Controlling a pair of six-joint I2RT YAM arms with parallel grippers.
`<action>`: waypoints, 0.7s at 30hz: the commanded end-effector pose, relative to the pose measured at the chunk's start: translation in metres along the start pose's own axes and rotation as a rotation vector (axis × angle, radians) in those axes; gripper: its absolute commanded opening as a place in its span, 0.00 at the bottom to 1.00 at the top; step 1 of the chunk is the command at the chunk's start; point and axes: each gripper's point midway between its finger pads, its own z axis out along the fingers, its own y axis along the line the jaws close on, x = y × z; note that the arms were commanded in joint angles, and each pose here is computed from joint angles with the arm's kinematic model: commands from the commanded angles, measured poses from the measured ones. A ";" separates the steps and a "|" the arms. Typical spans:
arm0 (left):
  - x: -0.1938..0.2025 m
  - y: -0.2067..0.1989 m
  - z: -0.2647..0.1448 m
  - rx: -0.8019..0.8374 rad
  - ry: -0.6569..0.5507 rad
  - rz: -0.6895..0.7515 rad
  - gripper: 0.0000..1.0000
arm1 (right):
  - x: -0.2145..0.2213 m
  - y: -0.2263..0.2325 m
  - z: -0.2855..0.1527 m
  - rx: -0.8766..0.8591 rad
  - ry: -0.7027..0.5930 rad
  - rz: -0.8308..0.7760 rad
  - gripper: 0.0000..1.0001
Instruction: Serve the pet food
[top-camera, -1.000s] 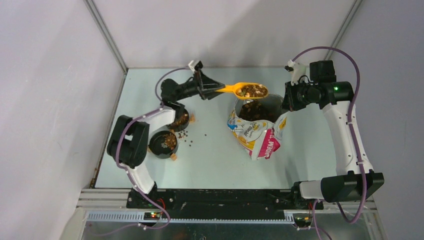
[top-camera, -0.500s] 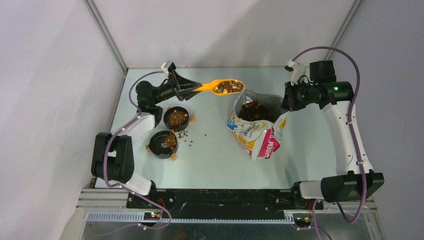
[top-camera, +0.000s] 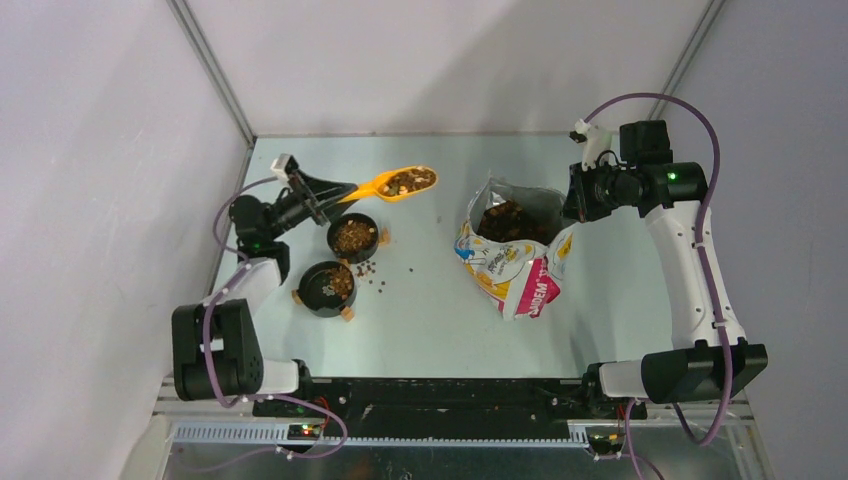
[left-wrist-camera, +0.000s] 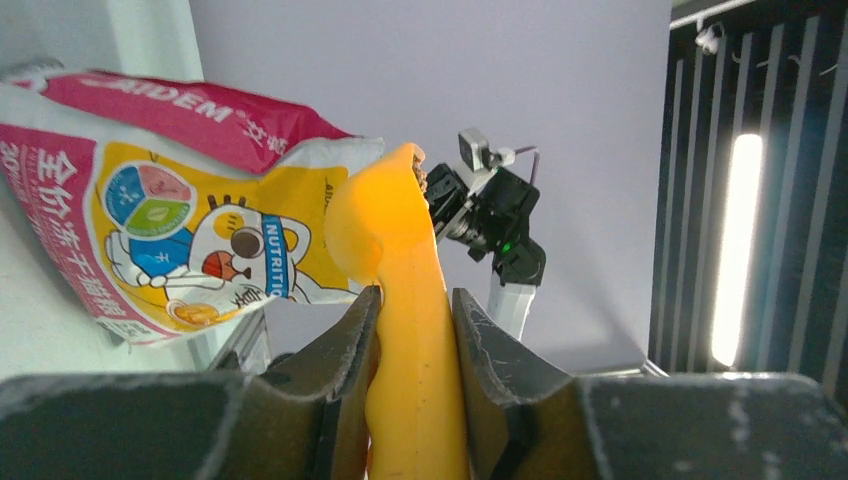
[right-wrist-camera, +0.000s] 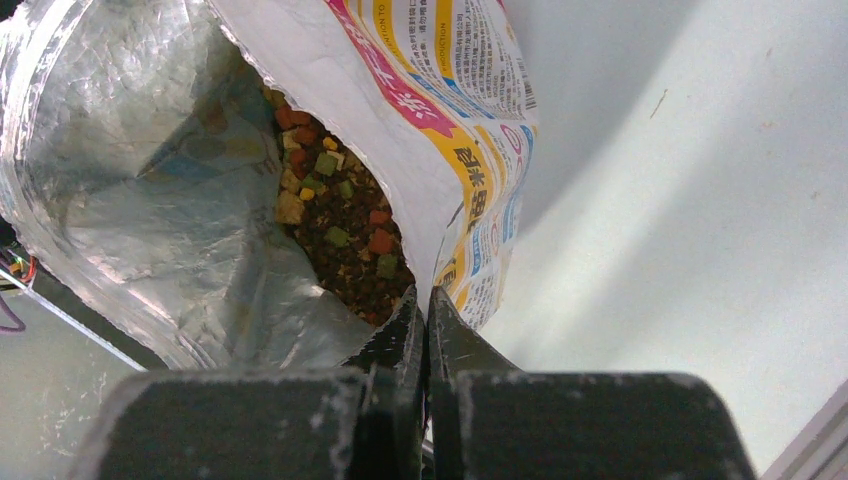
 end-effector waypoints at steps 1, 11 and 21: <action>0.004 -0.023 -0.024 0.046 -0.045 0.146 0.00 | -0.042 0.007 -0.021 -0.007 -0.169 -0.087 0.00; -0.009 0.004 -0.078 -0.009 -0.205 0.154 0.00 | -0.039 0.011 -0.023 -0.019 -0.174 -0.087 0.00; -0.031 0.018 -0.129 -0.051 -0.374 0.203 0.00 | -0.035 0.012 -0.024 -0.024 -0.176 -0.090 0.00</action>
